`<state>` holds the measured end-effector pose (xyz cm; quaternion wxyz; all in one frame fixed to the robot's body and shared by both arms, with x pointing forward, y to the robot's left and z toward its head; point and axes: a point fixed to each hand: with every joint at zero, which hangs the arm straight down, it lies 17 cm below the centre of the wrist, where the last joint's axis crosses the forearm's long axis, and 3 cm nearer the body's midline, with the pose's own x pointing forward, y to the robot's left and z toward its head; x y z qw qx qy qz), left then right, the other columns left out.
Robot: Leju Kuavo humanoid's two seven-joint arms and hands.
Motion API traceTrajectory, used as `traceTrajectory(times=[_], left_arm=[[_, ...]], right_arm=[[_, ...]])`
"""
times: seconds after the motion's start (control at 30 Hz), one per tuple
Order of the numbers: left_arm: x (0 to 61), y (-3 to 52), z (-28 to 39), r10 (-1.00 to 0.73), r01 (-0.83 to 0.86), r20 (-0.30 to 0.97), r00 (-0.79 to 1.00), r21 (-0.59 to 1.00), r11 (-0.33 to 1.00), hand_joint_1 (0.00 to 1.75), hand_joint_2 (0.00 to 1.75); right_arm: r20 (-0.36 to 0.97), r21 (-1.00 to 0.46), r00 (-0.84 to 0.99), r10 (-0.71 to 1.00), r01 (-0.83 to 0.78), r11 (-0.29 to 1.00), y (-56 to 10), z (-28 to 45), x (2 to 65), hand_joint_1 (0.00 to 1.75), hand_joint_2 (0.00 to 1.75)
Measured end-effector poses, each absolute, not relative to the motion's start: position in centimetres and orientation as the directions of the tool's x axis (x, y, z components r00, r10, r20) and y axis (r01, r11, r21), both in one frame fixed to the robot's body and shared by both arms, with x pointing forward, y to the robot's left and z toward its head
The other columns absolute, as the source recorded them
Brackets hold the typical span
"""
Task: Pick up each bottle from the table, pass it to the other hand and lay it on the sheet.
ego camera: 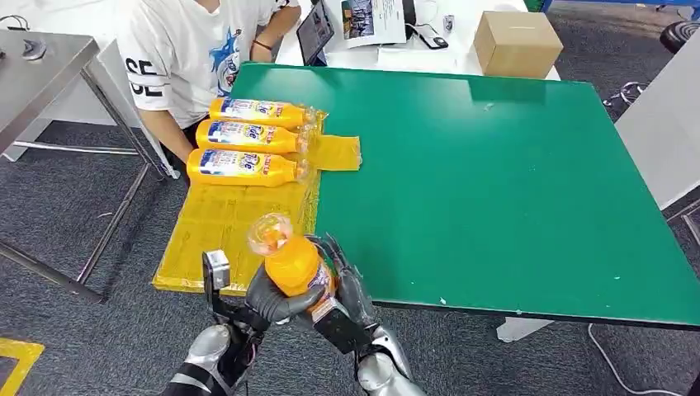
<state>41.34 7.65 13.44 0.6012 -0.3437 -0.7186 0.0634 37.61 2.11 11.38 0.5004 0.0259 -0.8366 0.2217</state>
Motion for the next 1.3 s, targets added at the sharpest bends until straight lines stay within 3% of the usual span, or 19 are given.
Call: traceTrajectory(times=[0.1,0.2,0.4,0.63,0.8,1.03,1.07,1.3], left_arm=[[42.7,9.2,14.0,0.434,0.333,0.886,-0.163,-0.364,0.87,1.75,1.75],[43.5,10.4,13.9,0.38,0.277,0.904,-0.197,-0.32,0.906,1.75,1.75],[46.6,17.0,17.0,0.098,-0.026,0.909,-0.406,-0.118,0.993,1.75,1.75],[47.8,19.4,18.6,0.045,-0.1,0.893,-0.449,-0.1,0.99,1.75,1.75],[49.4,23.4,21.4,-0.23,-0.335,0.843,-0.487,0.063,0.94,1.75,1.75],[52.0,26.1,24.4,-0.55,-0.525,0.71,-0.439,0.294,0.799,1.75,1.75],[52.5,25.8,24.2,-0.601,-0.532,0.684,-0.414,0.353,0.769,1.75,1.75],[54.8,23.8,19.1,-0.822,-0.436,0.486,-0.297,0.697,0.569,1.75,1.75]], right_arm=[[0.845,-0.332,-0.51,0.161,-0.264,0.906,1.7,12.2,37.6,0.0,0.0],[0.834,-0.318,-0.533,0.145,-0.247,0.915,1.4,13.7,37.8,0.0,0.0],[0.807,-0.261,-0.583,0.089,-0.218,0.94,0.5,17.3,37.6,0.0,0.0],[0.781,-0.23,-0.621,0.06,-0.197,0.953,-0.2,19.8,37.4,0.0,0.0],[0.747,-0.183,-0.662,0.06,-0.118,0.976,-1.9,22.6,37.7,0.0,0.0],[0.694,-0.029,-0.717,0.067,0.065,0.997,-6.4,27.8,37.7,0.0,0.0],[0.682,-0.002,-0.727,0.075,0.101,0.995,-7.3,28.7,37.5,0.0,1.75],[0.633,0.068,-0.772,0.059,0.131,0.989,-9.0,31.8,36.7,0.0,1.75]])
